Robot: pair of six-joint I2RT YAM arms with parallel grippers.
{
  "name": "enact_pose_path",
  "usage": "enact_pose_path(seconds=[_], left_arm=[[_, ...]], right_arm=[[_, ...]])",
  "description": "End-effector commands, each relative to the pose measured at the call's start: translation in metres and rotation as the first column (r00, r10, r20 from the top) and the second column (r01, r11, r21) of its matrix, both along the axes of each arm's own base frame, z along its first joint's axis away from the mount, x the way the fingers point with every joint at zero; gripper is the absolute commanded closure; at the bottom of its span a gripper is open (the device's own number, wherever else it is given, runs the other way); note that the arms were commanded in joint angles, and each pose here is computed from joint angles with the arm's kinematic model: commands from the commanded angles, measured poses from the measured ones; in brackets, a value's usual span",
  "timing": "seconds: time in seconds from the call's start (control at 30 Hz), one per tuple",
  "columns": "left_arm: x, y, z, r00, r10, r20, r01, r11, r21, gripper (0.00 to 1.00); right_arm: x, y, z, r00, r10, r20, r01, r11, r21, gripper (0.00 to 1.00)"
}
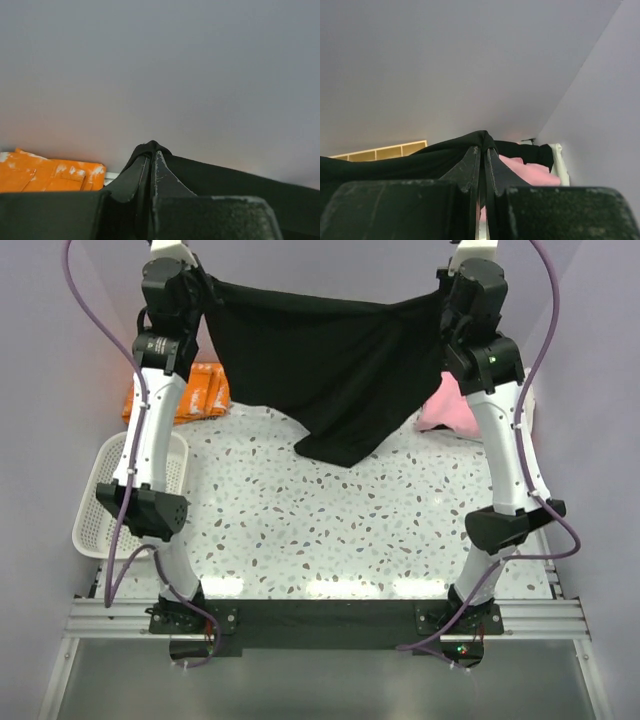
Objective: Fold and stack the t-shirts
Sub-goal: Flatten out the tshirt
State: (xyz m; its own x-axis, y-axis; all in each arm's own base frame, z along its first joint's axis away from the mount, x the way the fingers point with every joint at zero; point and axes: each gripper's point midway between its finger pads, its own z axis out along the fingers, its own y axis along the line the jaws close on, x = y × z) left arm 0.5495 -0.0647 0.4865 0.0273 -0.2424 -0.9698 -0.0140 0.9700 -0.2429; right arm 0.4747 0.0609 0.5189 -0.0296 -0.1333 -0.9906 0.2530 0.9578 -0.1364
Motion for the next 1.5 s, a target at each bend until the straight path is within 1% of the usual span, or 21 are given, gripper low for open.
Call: enact_pose_path(seconds=[0.0, 0.07, 0.2, 0.27, 0.3, 0.33, 0.4, 0.43, 0.6, 0.77, 0.83, 0.9, 1.0, 1.07, 1.13, 1.2, 1.3, 1.33, 1.37, 1.4, 1.47], left_arm=[[-0.037, -0.016, 0.024, 0.988, -0.11, 0.111, 0.105, 0.993, 0.047, 0.98], [-0.057, -0.014, 0.002, 0.99, -0.114, 0.087, 0.112, 0.993, 0.027, 0.99], [-0.099, -0.015, -0.04, 0.989, -0.144, 0.017, 0.144, 0.988, -0.059, 1.0], [-0.126, -0.016, -0.07, 0.986, -0.158, -0.044, 0.154, 0.985, -0.084, 1.0], [-0.135, -0.015, -0.079, 0.985, -0.161, -0.064, 0.155, 0.984, -0.087, 1.0], [-0.144, -0.013, -0.094, 0.981, -0.16, -0.106, 0.151, 0.985, -0.088, 1.0], [-0.168, -0.007, -0.12, 0.974, -0.147, -0.172, 0.134, 0.987, -0.085, 1.0], [-0.179, -0.004, -0.138, 0.964, -0.137, -0.229, 0.121, 0.989, -0.082, 1.0], [-0.233, -0.005, -0.198, 0.911, -0.177, -0.372, 0.133, 0.981, -0.142, 1.0], [-0.281, -0.02, -0.264, 0.799, -0.271, -0.538, 0.155, 0.956, -0.251, 1.0], [-0.297, -0.021, -0.283, 0.753, -0.284, -0.593, 0.142, 0.951, -0.275, 1.0], [-0.31, -0.024, -0.297, 0.718, -0.301, -0.628, 0.135, 0.945, -0.298, 1.0], [-0.325, -0.019, -0.302, 0.671, -0.281, -0.686, 0.116, 0.954, -0.277, 1.0], [-0.337, -0.013, -0.306, 0.616, -0.249, -0.747, 0.104, 0.966, -0.236, 1.0], [-0.352, -0.01, -0.312, 0.546, -0.238, -0.803, 0.101, 0.97, -0.219, 1.0], [-0.364, -0.011, -0.319, 0.488, -0.24, -0.839, 0.105, 0.971, -0.217, 1.0], [-0.372, -0.006, -0.318, 0.495, -0.213, -0.843, 0.093, 0.977, -0.192, 1.0], [-0.376, -0.003, -0.321, 0.483, -0.199, -0.853, 0.089, 0.98, -0.178, 0.91], [-0.378, 0.002, -0.322, 0.485, -0.175, -0.857, 0.077, 0.985, -0.157, 0.79], [-0.381, 0.003, -0.325, 0.473, -0.17, -0.864, 0.075, 0.985, -0.153, 0.67], [-0.383, 0.0, -0.33, 0.462, -0.187, -0.867, 0.081, 0.982, -0.168, 0.61]], right_arm=[[-0.027, 0.004, 0.026, 0.991, 0.11, 0.074, -0.115, 0.991, 0.066, 1.0], [-0.028, 0.009, -0.012, 0.992, 0.126, -0.004, -0.125, 0.986, 0.108, 1.0], [-0.069, 0.031, -0.081, 0.95, 0.281, -0.135, -0.241, 0.938, 0.25, 1.0], [-0.089, 0.038, -0.11, 0.927, 0.323, -0.19, -0.245, 0.907, 0.343, 1.0], [-0.098, 0.043, -0.149, 0.898, 0.349, -0.27, -0.238, 0.898, 0.369, 1.0], [-0.119, 0.051, -0.149, 0.873, 0.418, -0.252, -0.288, 0.858, 0.425, 1.0], [-0.145, 0.057, -0.198, 0.818, 0.451, -0.357, -0.263, 0.846, 0.464, 1.0], [-0.163, 0.058, -0.198, 0.808, 0.474, -0.35, -0.273, 0.827, 0.492, 1.0], [-0.23, 0.054, -0.262, 0.708, 0.496, -0.503, -0.181, 0.816, 0.55, 1.0], [-0.284, 0.063, -0.304, 0.561, 0.554, -0.616, -0.101, 0.784, 0.613, 1.0], [-0.295, 0.064, -0.316, 0.535, 0.549, -0.642, -0.061, 0.783, 0.619, 1.0], [-0.307, 0.071, -0.326, 0.477, 0.576, -0.664, -0.049, 0.772, 0.634, 1.0], [-0.323, 0.082, -0.332, 0.365, 0.617, -0.697, -0.028, 0.756, 0.654, 1.0], [-0.335, 0.087, -0.334, 0.29, 0.643, -0.709, -0.028, 0.746, 0.666, 1.0], [-0.349, 0.094, -0.336, 0.184, 0.673, -0.717, -0.027, 0.732, 0.68, 1.0], [-0.366, 0.09, -0.341, 0.112, 0.653, -0.749, -0.016, 0.755, 0.656, 1.0], [-0.383, 0.08, -0.35, 0.053, 0.623, -0.781, 0.01, 0.782, 0.624, 1.0], [-0.385, 0.078, -0.352, 0.047, 0.617, -0.785, 0.016, 0.786, 0.618, 0.96], [-0.385, 0.073, -0.355, 0.057, 0.59, -0.805, 0.025, 0.806, 0.592, 0.83], [-0.384, 0.071, -0.358, 0.066, 0.574, -0.816, 0.044, 0.815, 0.578, 0.63], [-0.374, 0.07, -0.362, 0.1, 0.555, -0.825, 0.039, 0.827, 0.561, 0.57]])
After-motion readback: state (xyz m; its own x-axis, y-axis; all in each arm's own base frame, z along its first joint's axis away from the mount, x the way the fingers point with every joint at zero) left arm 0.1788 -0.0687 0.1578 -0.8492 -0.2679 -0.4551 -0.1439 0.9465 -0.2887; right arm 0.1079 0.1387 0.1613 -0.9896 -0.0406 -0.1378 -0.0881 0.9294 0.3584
